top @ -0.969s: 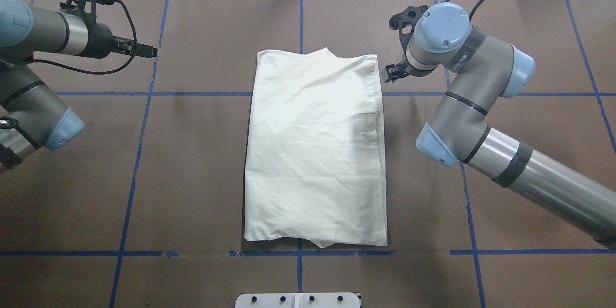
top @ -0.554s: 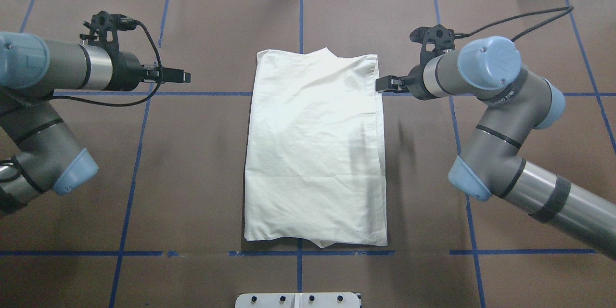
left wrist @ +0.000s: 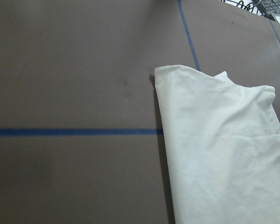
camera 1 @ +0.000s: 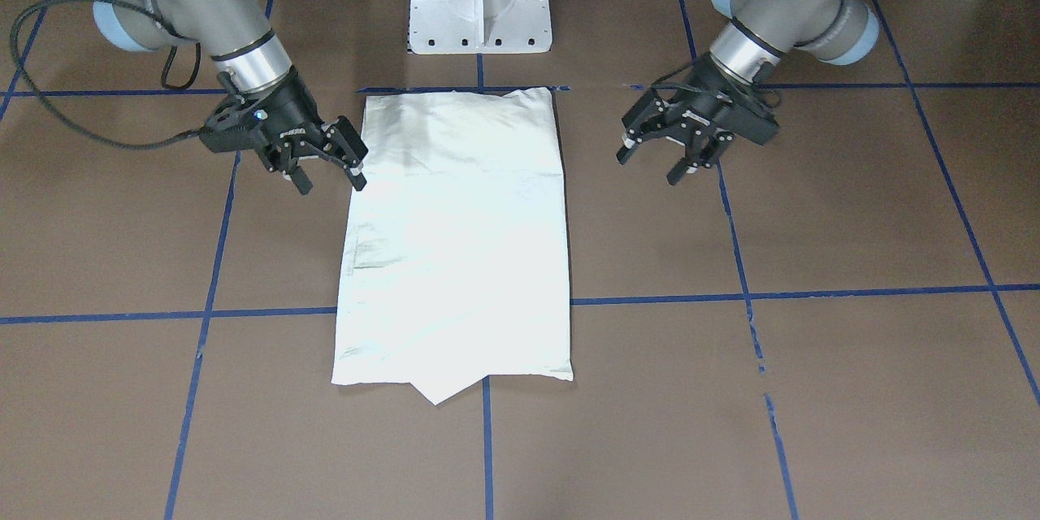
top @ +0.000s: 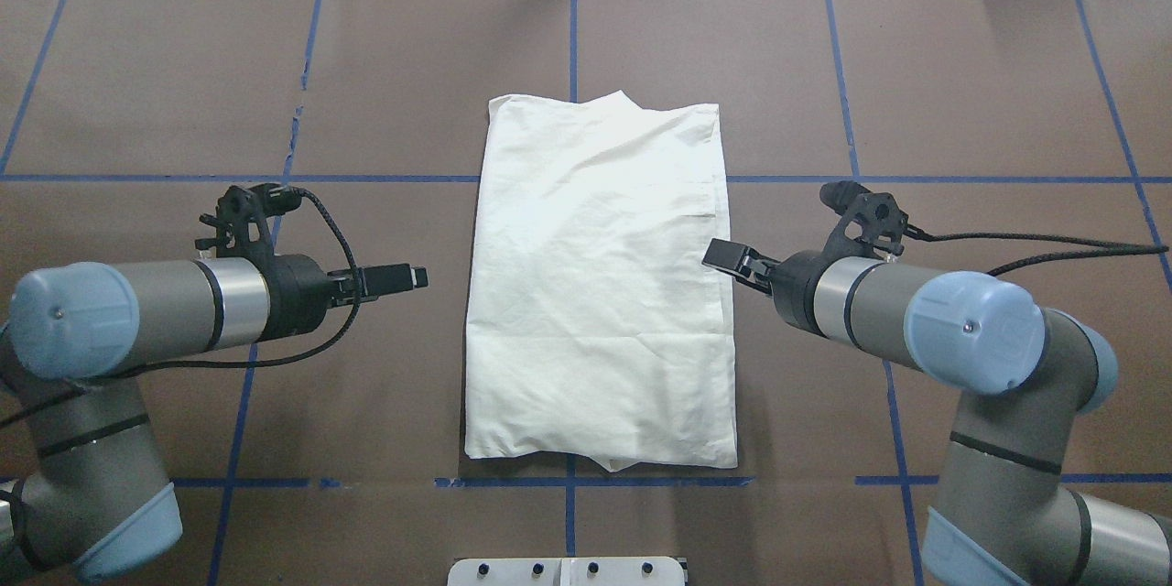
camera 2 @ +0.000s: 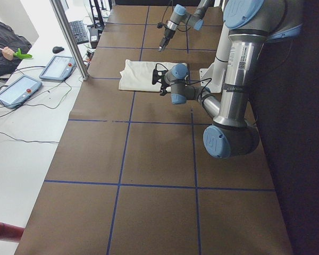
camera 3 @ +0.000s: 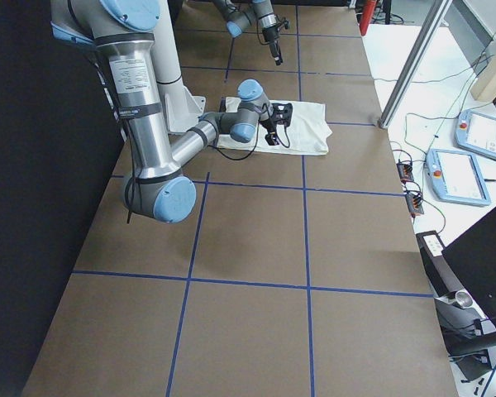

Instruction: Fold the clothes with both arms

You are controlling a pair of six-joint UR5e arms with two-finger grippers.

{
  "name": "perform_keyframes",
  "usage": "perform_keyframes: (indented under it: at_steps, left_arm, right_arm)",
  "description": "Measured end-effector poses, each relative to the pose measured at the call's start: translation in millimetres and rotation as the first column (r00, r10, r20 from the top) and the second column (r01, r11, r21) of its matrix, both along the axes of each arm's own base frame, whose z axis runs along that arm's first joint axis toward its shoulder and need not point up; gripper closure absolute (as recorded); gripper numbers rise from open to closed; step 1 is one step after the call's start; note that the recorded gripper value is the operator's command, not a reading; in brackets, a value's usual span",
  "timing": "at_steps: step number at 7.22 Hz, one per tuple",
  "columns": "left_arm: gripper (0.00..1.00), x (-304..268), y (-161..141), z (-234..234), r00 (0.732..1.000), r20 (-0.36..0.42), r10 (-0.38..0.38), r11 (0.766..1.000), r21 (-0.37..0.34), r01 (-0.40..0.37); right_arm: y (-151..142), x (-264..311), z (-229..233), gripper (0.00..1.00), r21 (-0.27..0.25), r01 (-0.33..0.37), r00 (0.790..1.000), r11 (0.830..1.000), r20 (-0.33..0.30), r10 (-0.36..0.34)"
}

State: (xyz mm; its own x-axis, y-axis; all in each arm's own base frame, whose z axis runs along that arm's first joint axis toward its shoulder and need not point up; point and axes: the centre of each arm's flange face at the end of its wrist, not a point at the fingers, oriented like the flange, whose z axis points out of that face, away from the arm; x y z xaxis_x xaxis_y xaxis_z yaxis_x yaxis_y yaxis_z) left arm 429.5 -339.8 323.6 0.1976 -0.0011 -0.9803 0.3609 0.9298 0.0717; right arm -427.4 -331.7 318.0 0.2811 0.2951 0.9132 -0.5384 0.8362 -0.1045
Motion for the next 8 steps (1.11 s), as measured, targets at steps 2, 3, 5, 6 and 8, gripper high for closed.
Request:
perform_keyframes:
  at_steps: [2, 3, 5, 6, 8]
  left_arm:
    - [0.40, 35, 53, -1, 0.998, -0.054, -0.024, 0.989, -0.149, 0.016]
    - [0.39, 52, 74, 0, 0.998, -0.052, -0.025, 0.977, -0.214, 0.014]
    - [0.39, 84, 103, -11, 0.999, -0.040, -0.019, 0.956, -0.294, 0.006]
    - [0.39, 92, 109, -12, 0.999, -0.036, -0.014, 0.952, -0.305, 0.003]
    - [0.39, 103, 118, -7, 1.000, -0.020, 0.000, 0.950, -0.311, -0.006]
  right_arm:
    - [38, 1, -2, 0.00, -0.009, -0.030, 0.999, 1.000, 0.027, 0.030]
    - [44, 2, -5, 0.00, -0.008, -0.030, 0.999, 1.000, 0.036, 0.030]
    - [47, 2, -7, 0.00, -0.006, -0.031, 0.999, 1.000, 0.041, 0.031]
    - [48, 2, -7, 0.00, -0.006, -0.031, 0.999, 1.000, 0.042, 0.031]
    - [48, 2, -8, 0.00, -0.006, -0.031, 0.999, 0.999, 0.042, 0.032]
